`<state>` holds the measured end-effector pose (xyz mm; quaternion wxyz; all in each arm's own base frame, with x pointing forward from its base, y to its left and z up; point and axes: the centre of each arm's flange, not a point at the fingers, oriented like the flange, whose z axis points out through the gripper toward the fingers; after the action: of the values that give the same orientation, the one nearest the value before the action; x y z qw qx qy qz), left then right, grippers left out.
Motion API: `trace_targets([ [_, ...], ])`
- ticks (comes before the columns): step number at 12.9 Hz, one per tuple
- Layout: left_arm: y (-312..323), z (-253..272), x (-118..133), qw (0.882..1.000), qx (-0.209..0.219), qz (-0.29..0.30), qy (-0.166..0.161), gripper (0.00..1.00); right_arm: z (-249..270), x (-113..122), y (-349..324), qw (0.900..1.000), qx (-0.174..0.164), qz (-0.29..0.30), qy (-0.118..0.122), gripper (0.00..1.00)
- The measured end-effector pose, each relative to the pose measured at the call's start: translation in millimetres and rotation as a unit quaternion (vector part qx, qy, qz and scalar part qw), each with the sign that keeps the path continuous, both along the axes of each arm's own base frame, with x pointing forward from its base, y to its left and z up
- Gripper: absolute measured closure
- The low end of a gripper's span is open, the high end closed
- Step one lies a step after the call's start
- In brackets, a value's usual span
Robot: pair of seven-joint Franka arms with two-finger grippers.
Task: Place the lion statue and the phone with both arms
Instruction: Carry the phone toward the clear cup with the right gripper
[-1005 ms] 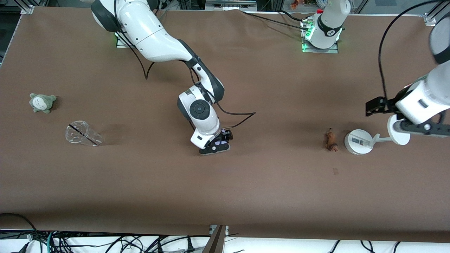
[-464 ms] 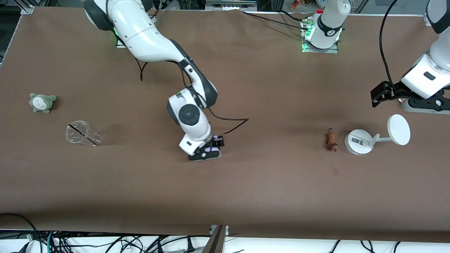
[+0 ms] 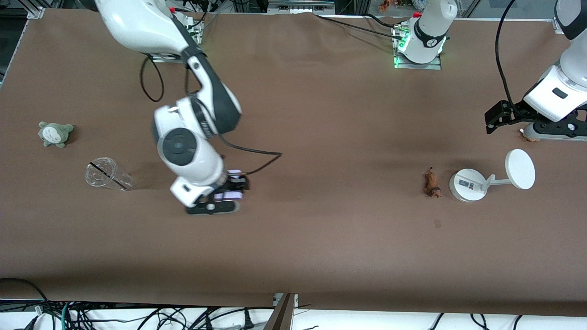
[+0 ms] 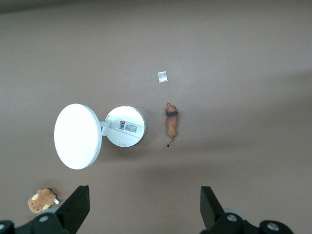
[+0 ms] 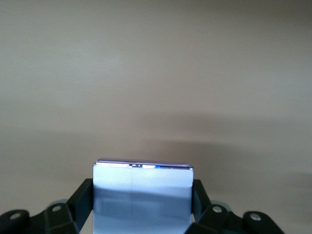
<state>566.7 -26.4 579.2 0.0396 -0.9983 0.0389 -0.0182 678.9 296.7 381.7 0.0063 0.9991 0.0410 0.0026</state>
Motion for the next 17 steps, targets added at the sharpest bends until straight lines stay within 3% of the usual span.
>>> trace_targets([
  [4,3.9,-1.5,-0.8,1.0,0.0,0.003,0.005,0.0,0.8,18.4,-95.5,0.999,-0.034,-0.014,0.006,0.16],
  [10,4.5,-3.1,-1.8,1.0,0.001,0.004,0.01,0.0,-74.2,30.9,-215.8,0.999,-0.002,-0.032,0.009,0.16],
  [14,3.7,-4.0,-2.9,1.0,0.001,0.004,0.015,0.0,-128.9,21.3,-222.0,0.999,-0.008,-0.036,0.004,0.16],
  [17,-0.6,-2.6,-3.4,1.0,0.001,0.0,0.015,0.0,-168.0,15.0,-226.8,0.999,-0.012,-0.038,-0.016,0.16],
])
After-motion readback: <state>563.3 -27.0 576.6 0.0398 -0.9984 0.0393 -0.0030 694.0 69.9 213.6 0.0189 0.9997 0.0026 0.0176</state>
